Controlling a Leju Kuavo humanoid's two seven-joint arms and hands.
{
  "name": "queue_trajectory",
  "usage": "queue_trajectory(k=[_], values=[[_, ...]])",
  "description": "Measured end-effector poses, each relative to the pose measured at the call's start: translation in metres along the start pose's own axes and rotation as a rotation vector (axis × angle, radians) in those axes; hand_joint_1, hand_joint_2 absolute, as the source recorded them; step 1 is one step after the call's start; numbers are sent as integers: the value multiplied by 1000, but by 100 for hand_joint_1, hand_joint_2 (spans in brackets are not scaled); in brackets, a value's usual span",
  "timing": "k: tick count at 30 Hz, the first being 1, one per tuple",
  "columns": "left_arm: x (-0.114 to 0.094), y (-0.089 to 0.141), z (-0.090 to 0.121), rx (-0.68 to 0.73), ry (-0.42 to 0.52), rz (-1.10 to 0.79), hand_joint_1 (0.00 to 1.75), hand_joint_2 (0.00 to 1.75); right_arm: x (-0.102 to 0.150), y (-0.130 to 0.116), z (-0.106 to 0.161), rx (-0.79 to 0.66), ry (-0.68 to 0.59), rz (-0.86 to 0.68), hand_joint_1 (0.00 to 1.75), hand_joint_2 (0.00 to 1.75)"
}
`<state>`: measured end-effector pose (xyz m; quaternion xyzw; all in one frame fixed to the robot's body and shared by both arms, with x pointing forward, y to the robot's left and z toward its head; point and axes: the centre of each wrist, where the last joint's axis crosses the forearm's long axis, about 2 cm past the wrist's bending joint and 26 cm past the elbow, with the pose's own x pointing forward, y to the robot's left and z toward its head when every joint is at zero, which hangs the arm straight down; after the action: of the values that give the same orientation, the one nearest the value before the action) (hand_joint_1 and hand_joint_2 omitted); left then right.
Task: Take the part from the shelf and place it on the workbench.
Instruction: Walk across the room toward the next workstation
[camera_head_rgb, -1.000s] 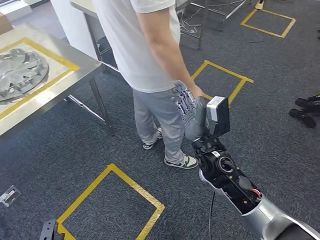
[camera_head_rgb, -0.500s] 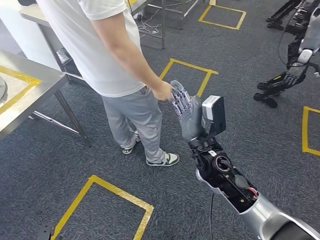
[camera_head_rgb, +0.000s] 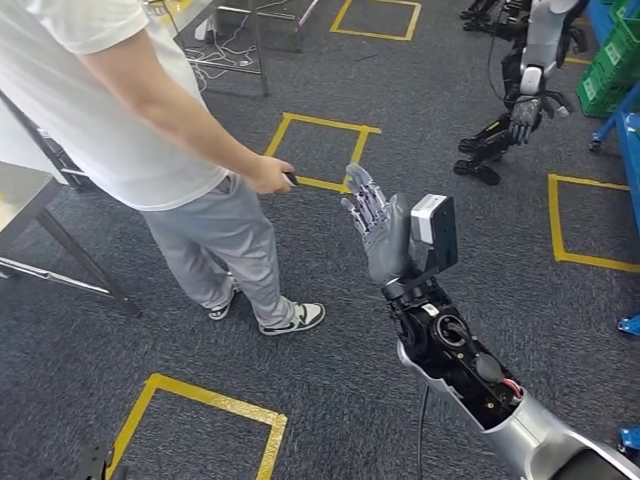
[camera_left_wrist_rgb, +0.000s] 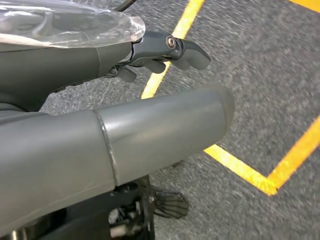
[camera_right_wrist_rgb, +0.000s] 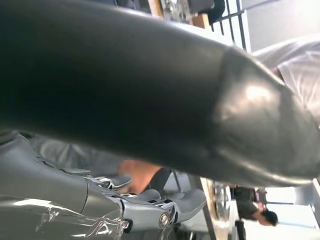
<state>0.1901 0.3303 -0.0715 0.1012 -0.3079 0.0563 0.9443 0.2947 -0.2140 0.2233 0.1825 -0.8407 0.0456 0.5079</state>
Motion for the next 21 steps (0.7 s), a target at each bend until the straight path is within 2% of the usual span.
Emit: queue_trajectory(k=[8,21], values=[[-6,2,1,6,12,2,0,0,-2,1,0,16,6,-4,0,0],[-3,2,0,10,-1,2,0,0,-3,1,1,22,11,-8,0,0]])
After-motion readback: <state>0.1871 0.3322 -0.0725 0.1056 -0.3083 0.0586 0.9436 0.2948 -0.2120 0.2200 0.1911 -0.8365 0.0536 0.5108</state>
